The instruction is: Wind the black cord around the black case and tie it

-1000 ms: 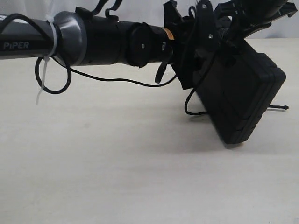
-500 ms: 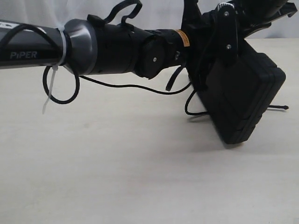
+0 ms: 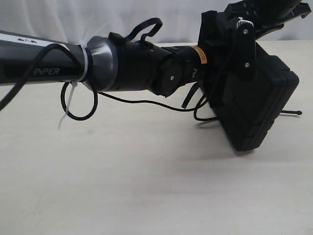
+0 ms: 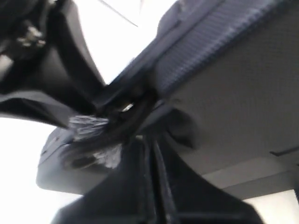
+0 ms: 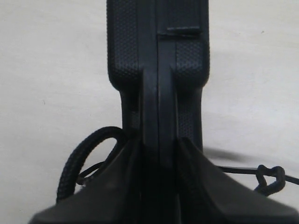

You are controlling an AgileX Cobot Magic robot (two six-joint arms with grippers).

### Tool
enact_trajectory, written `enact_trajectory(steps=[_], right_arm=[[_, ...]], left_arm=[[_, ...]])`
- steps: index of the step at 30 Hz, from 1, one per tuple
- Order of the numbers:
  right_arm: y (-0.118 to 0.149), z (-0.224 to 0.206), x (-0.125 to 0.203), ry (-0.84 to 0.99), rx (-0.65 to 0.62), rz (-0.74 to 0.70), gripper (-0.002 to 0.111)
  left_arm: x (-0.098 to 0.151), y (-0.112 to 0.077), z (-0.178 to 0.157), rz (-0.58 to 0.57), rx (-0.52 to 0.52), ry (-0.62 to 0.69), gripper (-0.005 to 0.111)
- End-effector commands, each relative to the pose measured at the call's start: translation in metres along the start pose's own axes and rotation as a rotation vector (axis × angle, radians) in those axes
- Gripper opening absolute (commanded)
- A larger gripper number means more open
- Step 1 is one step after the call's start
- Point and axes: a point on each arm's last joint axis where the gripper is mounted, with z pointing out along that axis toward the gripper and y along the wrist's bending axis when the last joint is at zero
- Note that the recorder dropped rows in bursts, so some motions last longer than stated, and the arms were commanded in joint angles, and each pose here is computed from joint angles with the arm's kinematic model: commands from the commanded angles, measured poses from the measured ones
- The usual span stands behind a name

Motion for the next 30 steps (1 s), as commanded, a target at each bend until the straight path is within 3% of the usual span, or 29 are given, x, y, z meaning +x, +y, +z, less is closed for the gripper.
enact_trajectory(steps=[1, 9, 16, 19, 23, 30], right_arm=[[0.000, 0.010, 0.005, 0.052, -0.010, -0.001, 0.004], [0.000, 0.010, 0.005, 0.052, -0.010, -0.001, 0.004], [0.000, 0.010, 0.005, 0.052, -0.010, -0.001, 0.004], [0.000, 0.010, 0.005, 0.052, -0.010, -0.001, 0.004], [0.000, 0.010, 0.005, 0.052, -0.010, -0.001, 0.004], [0.000, 0.010, 0.005, 0.052, -0.010, -0.001, 0.004]], left_arm=[[-0.002, 0.007, -0.004, -0.026, -0.021, -0.006, 0.000], [0.004, 0.038, -0.029, -0.066, 0.008, 0.044, 0.000], [0.005, 0.060, -0.031, -0.172, -0.178, -0.023, 0.000], [0.002, 0.059, -0.027, -0.157, -0.236, -0.058, 0.000], [0.008, 0.043, -0.013, -0.091, -0.216, -0.057, 0.000], [0.021, 0.025, 0.007, -0.105, -0.247, -0.066, 0.000]])
